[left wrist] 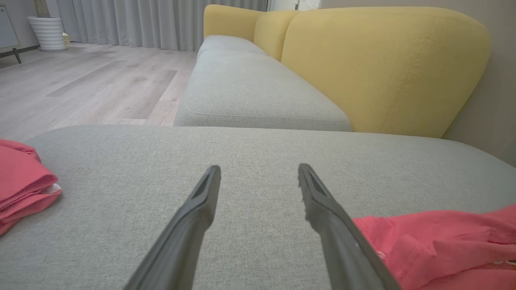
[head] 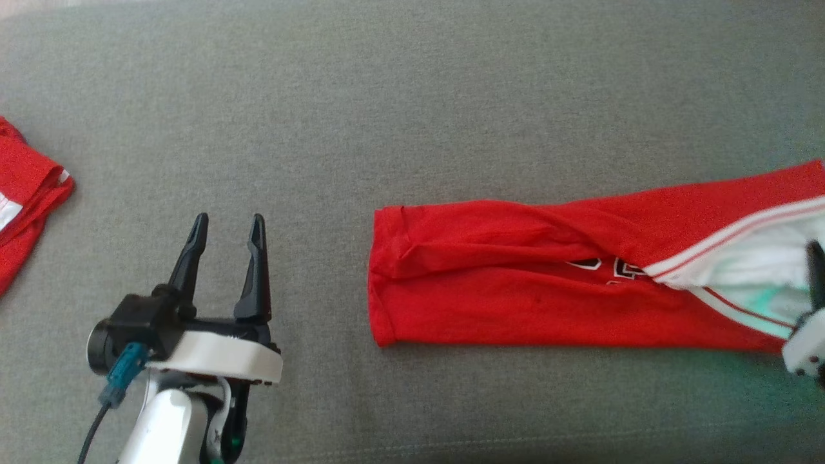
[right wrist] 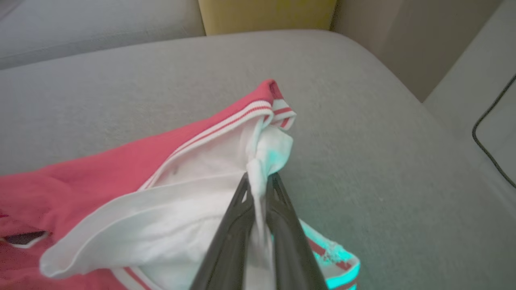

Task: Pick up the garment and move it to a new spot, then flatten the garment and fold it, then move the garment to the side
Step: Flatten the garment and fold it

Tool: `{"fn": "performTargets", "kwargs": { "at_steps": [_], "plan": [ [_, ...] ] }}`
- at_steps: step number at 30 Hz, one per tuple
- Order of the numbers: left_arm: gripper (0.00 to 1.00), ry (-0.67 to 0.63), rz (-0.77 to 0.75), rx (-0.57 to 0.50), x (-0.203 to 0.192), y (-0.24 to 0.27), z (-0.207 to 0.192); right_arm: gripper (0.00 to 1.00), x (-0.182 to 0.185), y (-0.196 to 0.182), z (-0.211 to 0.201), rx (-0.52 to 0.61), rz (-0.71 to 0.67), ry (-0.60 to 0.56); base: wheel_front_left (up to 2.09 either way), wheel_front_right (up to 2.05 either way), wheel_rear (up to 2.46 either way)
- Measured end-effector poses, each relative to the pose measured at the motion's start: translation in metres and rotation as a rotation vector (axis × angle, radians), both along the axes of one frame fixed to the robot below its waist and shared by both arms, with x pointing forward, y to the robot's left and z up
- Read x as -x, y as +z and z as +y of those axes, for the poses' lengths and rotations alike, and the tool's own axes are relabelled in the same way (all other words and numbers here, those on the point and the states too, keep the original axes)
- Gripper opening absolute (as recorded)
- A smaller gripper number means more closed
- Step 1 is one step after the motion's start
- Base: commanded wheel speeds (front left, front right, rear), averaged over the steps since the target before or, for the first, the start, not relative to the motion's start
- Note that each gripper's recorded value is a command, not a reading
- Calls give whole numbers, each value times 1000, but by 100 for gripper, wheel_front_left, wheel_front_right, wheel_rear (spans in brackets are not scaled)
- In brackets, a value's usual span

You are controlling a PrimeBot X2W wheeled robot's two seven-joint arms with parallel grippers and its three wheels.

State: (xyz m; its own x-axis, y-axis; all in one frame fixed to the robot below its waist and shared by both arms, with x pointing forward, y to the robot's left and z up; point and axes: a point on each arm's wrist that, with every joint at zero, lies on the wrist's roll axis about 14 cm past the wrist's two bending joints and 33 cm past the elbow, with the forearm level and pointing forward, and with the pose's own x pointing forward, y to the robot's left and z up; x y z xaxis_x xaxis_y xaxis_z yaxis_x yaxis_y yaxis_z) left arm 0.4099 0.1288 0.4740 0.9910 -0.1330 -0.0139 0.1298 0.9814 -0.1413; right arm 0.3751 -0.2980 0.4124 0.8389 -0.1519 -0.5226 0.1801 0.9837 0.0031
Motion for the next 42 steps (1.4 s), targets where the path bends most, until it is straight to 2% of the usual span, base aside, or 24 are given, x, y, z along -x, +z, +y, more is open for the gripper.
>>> {"fn": "performTargets", "kwargs": {
  "at_steps": [4,8,11,14,18,25,36,37,38,39,42],
  "plan": [
    [100,-5,-12,5,1,4,-2,0,-15,32,23,24,-87,86,0,0,0],
    [100,-15,-28,10,3,11,-5,0,-26,66,67,30,-163,219,0,0,0],
    [100,-20,-30,11,5,12,-5,0,-32,79,108,-7,-185,316,0,0,0],
    [100,-17,-33,9,7,13,-3,0,-36,84,161,-93,-198,419,0,0,0],
    [100,-3,-31,11,11,13,1,0,-35,72,220,-212,-160,534,0,0,0],
    [100,38,-18,15,19,10,11,0,-20,35,289,-399,-75,673,0,0,0],
    [100,73,10,9,22,1,22,0,-15,15,343,-508,-29,793,0,0,0],
    [100,74,12,9,22,1,22,14,-14,12,344,-507,-24,798,0,0,0],
    [100,74,13,9,22,0,22,60,-13,9,345,-505,-14,801,0,0,0],
    [100,73,14,9,21,0,21,100,-11,7,346,-503,-9,804,0,0,0],
    [100,68,11,6,20,0,19,100,-9,7,348,-494,-25,816,0,0,0]
  ]
}}
